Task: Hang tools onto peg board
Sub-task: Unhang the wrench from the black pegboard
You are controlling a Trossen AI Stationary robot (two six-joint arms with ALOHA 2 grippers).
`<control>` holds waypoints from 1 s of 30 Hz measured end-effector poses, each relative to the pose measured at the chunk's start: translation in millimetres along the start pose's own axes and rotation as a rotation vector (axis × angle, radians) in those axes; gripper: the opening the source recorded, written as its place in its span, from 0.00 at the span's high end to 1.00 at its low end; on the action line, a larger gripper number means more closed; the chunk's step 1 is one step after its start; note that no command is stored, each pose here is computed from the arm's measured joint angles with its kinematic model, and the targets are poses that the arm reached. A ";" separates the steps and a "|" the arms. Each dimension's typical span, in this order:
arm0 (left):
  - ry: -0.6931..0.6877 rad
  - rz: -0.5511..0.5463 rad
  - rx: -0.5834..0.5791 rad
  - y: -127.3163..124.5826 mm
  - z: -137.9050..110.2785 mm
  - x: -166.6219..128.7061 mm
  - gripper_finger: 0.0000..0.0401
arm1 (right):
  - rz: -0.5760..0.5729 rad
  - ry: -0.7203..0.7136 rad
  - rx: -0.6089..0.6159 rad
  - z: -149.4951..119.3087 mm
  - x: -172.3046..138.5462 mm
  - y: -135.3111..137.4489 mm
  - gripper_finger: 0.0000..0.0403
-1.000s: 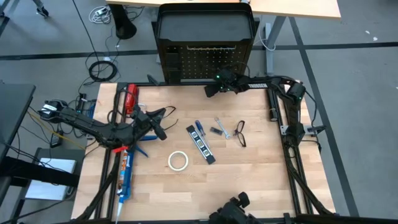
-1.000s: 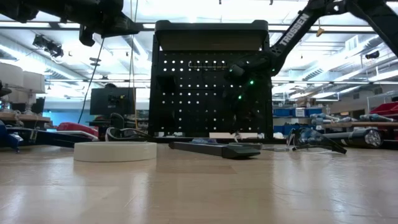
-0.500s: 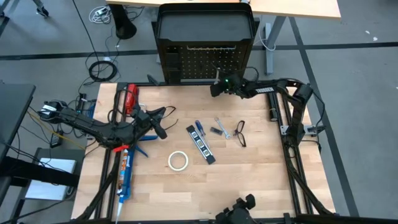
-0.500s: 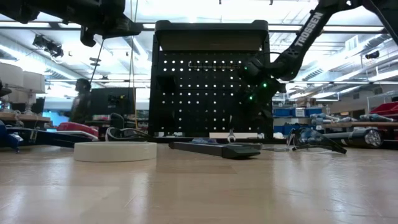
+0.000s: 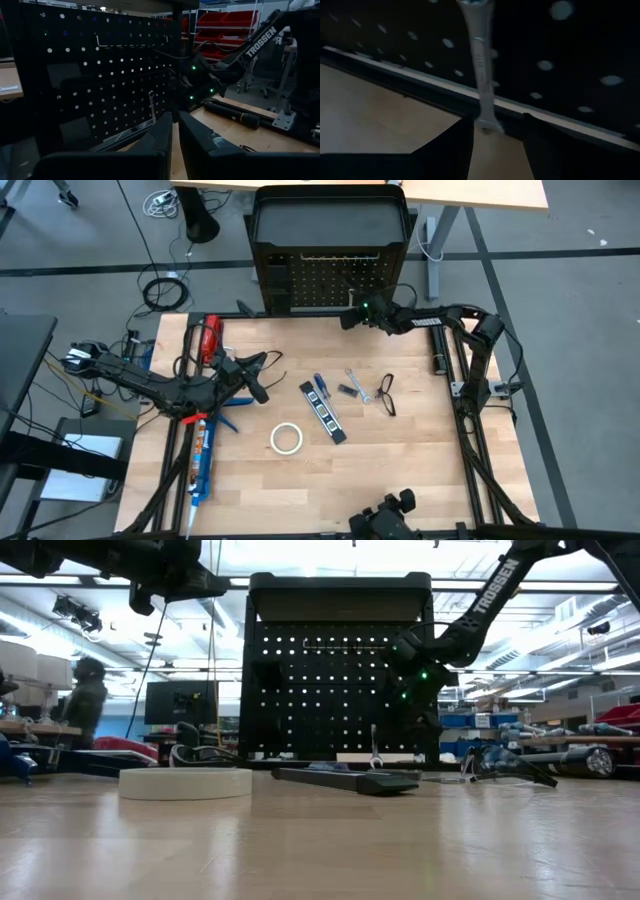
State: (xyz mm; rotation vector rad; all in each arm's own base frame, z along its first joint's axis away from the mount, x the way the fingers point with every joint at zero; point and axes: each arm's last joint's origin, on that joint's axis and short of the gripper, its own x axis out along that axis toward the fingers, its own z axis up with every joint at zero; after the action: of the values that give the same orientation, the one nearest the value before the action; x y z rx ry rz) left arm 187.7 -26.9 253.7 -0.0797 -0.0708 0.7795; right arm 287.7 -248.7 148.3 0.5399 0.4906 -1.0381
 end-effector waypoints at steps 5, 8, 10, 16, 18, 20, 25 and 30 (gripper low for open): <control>0.000 -0.004 0.000 -0.1 0.1 0.1 0.91 | 0.011 0.052 0.001 -2.8 15.3 -2.0 0.58; 0.000 -0.004 0.003 -0.1 0.1 0.1 0.91 | 0.036 0.069 0.021 -1.6 22.5 -0.5 0.58; 0.000 -0.005 0.001 -0.2 0.1 -0.1 0.91 | 0.010 0.070 0.013 -4.3 21.9 3.1 0.58; 0.000 -0.013 0.000 -0.9 0.1 -1.0 0.91 | -0.015 0.041 0.010 -4.9 21.7 6.5 0.59; 0.000 -0.013 0.000 -0.9 0.1 -1.0 0.91 | -0.024 0.046 0.010 -5.1 22.2 4.8 0.59; 0.000 -0.013 0.001 -1.0 0.1 -0.9 0.91 | -0.022 0.043 0.010 -5.9 23.6 4.9 0.59; 0.000 -0.015 0.001 -1.1 0.0 -1.1 0.91 | -0.052 0.034 0.008 -5.7 24.3 2.6 0.61; 0.000 -0.015 0.000 -1.1 0.1 -1.1 0.91 | -0.067 0.025 0.014 -4.2 24.9 -0.1 0.65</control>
State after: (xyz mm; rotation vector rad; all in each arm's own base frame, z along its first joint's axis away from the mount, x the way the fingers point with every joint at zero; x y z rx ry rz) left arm 187.6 -28.5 253.9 -0.0786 -0.0715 0.7651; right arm 297.6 -262.7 129.8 0.5523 0.5264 -1.1007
